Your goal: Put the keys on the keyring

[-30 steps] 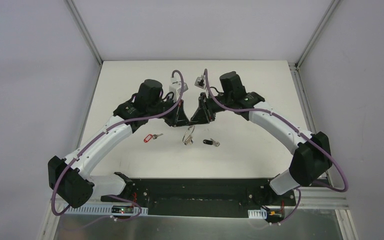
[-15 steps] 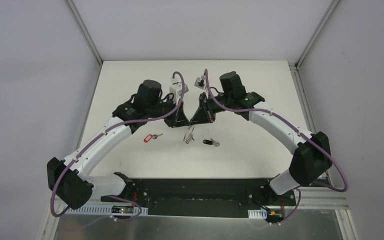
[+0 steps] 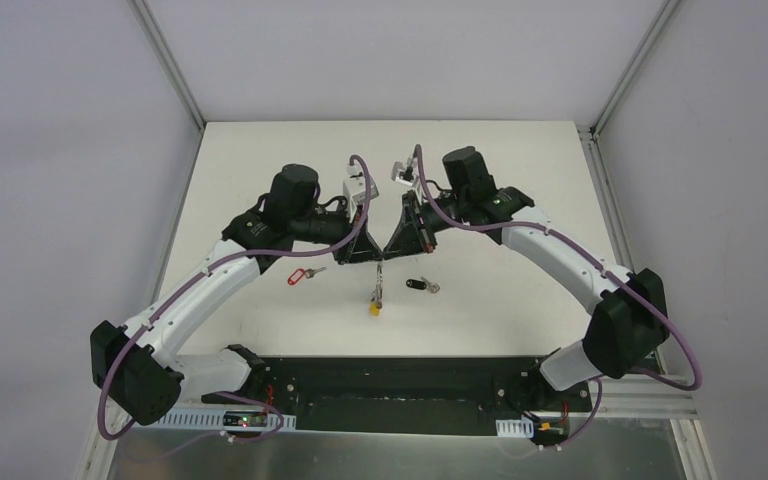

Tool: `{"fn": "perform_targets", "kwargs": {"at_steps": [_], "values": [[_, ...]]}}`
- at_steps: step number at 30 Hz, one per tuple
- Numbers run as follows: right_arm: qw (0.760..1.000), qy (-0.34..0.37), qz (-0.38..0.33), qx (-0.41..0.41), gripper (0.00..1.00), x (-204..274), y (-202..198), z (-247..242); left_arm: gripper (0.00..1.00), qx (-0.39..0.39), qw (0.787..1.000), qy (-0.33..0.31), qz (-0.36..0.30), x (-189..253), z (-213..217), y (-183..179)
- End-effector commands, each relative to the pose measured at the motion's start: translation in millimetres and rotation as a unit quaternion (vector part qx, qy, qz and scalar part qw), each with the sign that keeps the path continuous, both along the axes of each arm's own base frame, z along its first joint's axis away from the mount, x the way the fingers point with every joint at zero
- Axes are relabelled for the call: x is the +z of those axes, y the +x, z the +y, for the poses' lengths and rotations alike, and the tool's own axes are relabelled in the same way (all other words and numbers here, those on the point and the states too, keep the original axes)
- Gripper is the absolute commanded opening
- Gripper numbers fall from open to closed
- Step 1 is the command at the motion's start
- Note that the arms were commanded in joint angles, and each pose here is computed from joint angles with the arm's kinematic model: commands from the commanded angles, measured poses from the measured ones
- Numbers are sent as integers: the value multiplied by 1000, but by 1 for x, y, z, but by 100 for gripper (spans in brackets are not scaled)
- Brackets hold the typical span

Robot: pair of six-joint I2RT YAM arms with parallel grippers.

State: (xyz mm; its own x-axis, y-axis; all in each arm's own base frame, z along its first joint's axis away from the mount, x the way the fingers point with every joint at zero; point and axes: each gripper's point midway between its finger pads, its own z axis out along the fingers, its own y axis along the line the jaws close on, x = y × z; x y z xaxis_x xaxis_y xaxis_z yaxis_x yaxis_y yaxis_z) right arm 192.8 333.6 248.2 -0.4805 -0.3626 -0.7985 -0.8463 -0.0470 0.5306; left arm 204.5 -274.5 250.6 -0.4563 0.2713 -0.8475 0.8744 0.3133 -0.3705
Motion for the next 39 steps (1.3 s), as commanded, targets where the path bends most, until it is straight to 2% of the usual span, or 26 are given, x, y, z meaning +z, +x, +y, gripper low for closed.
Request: {"fn": "perform_targets", "kwargs": {"at_steps": [1,15,23,33,39], "values": [[998,39,-54,18,0,23,-5,-3,15,-79,995,-56,-30,24,-12,-23],[996,52,-67,26,0,28,-15,-10,29,-139,986,-88,-35,32,-18,-37],[996,52,-71,17,0,28,-12,-16,31,-163,982,-78,-59,30,-10,-45],[996,48,-77,11,0,28,-12,-18,32,-154,983,-63,-82,27,-5,-40],[996,57,-68,24,0,32,-17,-17,34,-153,979,-52,-125,23,-7,-28]]}}
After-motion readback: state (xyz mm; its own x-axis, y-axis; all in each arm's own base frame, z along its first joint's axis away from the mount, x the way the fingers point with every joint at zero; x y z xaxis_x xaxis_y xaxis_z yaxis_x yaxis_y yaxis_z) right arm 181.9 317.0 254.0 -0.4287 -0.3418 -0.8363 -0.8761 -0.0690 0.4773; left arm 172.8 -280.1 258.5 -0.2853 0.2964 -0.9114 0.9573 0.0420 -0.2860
